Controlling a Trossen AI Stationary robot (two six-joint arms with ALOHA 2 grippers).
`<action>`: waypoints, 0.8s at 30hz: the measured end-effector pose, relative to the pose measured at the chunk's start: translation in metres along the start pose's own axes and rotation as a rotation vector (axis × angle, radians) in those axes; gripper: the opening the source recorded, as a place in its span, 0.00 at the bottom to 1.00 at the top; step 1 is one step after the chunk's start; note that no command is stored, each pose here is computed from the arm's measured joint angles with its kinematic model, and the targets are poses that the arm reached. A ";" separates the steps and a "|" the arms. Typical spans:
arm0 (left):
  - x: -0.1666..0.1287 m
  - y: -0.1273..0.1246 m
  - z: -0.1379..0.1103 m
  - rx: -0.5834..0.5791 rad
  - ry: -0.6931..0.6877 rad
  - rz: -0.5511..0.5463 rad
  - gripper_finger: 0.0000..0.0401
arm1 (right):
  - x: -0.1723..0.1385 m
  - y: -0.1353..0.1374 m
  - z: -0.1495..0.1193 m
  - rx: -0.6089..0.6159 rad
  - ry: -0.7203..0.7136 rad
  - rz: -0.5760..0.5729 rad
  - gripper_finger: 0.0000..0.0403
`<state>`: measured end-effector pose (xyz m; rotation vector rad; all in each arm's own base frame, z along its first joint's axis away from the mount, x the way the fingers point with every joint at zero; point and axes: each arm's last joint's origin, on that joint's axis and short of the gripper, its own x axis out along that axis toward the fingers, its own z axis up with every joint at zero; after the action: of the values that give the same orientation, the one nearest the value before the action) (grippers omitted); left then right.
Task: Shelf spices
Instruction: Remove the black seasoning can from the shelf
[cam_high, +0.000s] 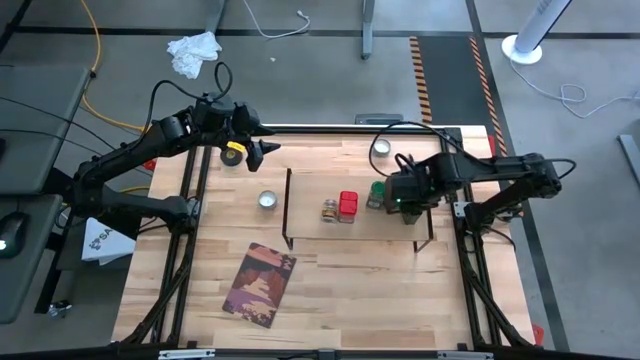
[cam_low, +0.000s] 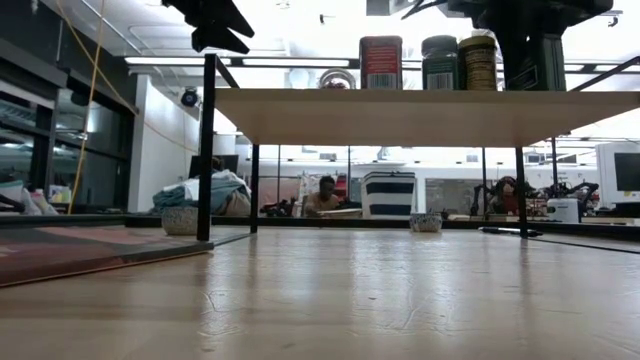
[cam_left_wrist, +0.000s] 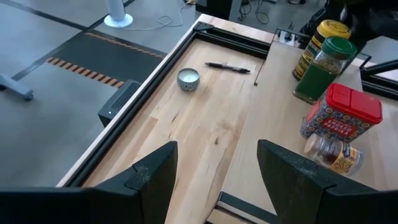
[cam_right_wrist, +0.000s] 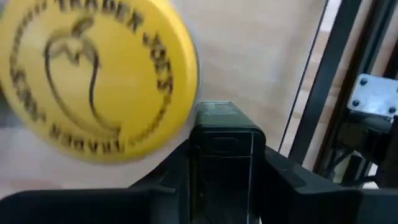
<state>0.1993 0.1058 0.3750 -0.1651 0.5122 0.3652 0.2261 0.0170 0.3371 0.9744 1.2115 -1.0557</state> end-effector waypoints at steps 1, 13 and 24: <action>0.000 0.000 0.000 0.000 0.000 0.000 0.55 | -0.003 -0.001 -0.002 -0.024 0.017 0.012 0.28; 0.000 0.000 0.000 -0.019 -0.001 0.008 0.55 | -0.062 -0.001 -0.070 -0.475 -0.006 0.388 0.34; 0.000 0.001 0.000 -0.069 -0.002 0.057 0.55 | 0.042 0.018 -0.175 -0.566 0.024 0.099 0.33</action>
<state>0.1986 0.1070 0.3751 -0.2167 0.5033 0.4389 0.2045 0.1858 0.2771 0.5964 1.3643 -0.5706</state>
